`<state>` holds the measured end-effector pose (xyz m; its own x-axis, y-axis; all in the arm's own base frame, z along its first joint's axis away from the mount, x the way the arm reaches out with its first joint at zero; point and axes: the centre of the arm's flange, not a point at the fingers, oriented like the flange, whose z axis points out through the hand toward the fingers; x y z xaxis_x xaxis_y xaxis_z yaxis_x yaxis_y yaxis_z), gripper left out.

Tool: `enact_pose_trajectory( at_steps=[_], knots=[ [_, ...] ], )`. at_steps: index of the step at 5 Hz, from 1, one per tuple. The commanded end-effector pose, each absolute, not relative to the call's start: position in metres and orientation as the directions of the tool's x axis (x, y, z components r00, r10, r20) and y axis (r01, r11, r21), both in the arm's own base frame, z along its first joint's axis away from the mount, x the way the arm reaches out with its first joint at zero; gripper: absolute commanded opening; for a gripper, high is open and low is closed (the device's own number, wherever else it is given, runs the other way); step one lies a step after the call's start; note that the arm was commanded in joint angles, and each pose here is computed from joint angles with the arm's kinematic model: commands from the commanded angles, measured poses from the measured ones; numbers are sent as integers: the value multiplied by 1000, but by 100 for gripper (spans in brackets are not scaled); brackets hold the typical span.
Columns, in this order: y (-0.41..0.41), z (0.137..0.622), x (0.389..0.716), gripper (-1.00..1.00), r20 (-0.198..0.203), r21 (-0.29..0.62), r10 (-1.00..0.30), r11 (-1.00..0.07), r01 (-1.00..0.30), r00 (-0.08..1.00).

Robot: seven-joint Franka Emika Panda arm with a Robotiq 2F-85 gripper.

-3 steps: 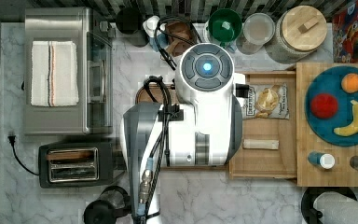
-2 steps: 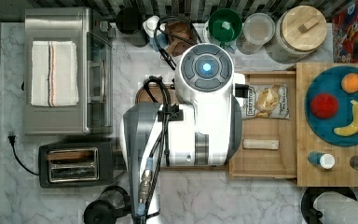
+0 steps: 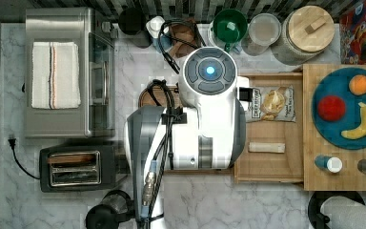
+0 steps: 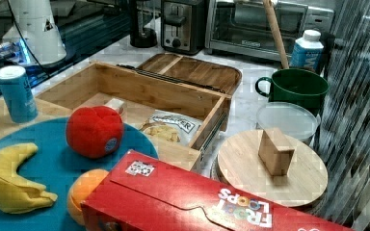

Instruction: Pick up the butter.

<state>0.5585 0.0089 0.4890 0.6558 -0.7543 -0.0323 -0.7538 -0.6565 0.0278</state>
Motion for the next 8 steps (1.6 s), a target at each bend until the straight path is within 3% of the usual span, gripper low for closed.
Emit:
enact_pose_trajectory(
  at_steps=[1,2,3,4,5,6,7,8],
  knots=[
    [-74,487,523,-100,-7,-27,-721,-693,-721,693],
    [-98,492,510,-100,28,-33,-683,-731,-682,730],
    [-132,499,506,-100,-11,-58,-701,-711,-701,713],
    [-156,498,495,-100,22,-57,-742,-671,-740,671],
    [-178,494,479,-100,56,-95,-823,-567,-818,565],
    [-192,488,478,-100,48,-61,-884,-467,-882,464],
    [-201,483,478,30,33,-33,-941,-338,-941,337],
    [-211,468,479,100,-3,2,-970,-244,-970,244]
  ],
)
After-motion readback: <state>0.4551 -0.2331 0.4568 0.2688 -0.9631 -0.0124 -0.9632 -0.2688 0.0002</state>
